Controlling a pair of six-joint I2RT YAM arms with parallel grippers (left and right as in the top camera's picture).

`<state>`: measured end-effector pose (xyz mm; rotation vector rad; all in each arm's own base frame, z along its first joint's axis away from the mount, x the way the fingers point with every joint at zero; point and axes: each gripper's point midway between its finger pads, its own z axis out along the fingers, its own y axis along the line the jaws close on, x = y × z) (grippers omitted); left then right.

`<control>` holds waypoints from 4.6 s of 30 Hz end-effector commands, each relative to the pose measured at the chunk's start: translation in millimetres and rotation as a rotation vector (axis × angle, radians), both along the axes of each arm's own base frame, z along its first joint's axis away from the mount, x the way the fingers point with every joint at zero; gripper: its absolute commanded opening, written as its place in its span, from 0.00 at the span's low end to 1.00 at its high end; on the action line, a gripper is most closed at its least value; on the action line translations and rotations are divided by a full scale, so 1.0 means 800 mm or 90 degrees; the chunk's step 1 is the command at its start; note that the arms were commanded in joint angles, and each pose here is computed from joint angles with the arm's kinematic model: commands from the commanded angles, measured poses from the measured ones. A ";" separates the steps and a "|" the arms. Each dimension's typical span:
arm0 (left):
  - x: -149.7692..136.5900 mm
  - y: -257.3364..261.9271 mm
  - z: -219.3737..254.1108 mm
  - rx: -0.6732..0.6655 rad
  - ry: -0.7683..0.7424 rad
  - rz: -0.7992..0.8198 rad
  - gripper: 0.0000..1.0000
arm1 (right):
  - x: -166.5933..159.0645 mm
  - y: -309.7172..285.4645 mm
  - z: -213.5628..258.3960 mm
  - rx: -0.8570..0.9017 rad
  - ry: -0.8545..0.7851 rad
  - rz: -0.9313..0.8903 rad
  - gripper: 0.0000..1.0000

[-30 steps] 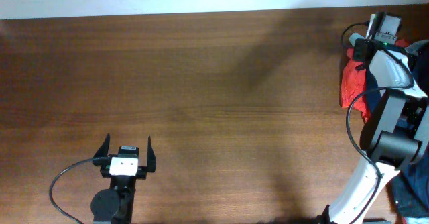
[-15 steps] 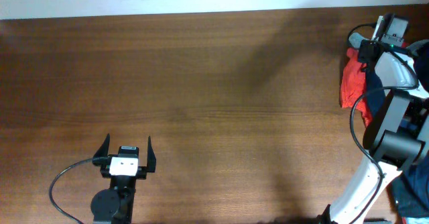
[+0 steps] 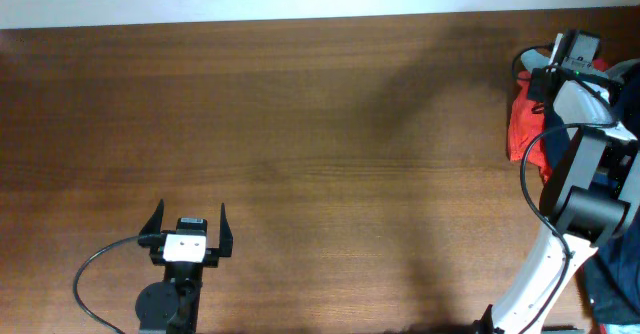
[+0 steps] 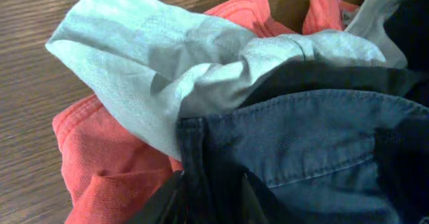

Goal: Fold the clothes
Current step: 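Lower the right gripper and grasp the navy shorts in the pile, then pull the navy shorts left and drop them flat on the table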

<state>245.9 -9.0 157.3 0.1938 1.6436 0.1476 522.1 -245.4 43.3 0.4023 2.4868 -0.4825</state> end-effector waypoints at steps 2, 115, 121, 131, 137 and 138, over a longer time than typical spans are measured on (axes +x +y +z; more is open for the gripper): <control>0.000 -0.003 -0.002 0.008 0.000 -0.007 0.99 | 0.009 -0.003 0.082 -0.025 -0.073 -0.004 0.27; 0.000 -0.002 -0.002 0.008 0.000 -0.006 0.99 | -0.090 0.773 0.211 0.234 -0.199 0.748 0.04; 0.000 -0.003 -0.002 0.008 0.000 -0.007 0.99 | -0.117 0.824 0.201 0.215 -0.209 0.825 0.45; 0.000 -0.003 -0.002 0.008 0.000 -0.007 0.99 | -0.118 0.733 0.302 0.205 -0.242 0.762 0.83; 0.000 -0.003 -0.002 0.008 0.000 -0.007 0.99 | -0.102 0.573 0.308 0.233 -0.162 0.555 0.83; 0.000 -0.003 -0.002 0.008 0.000 -0.007 0.99 | -0.101 0.531 0.296 0.235 -0.127 0.502 0.83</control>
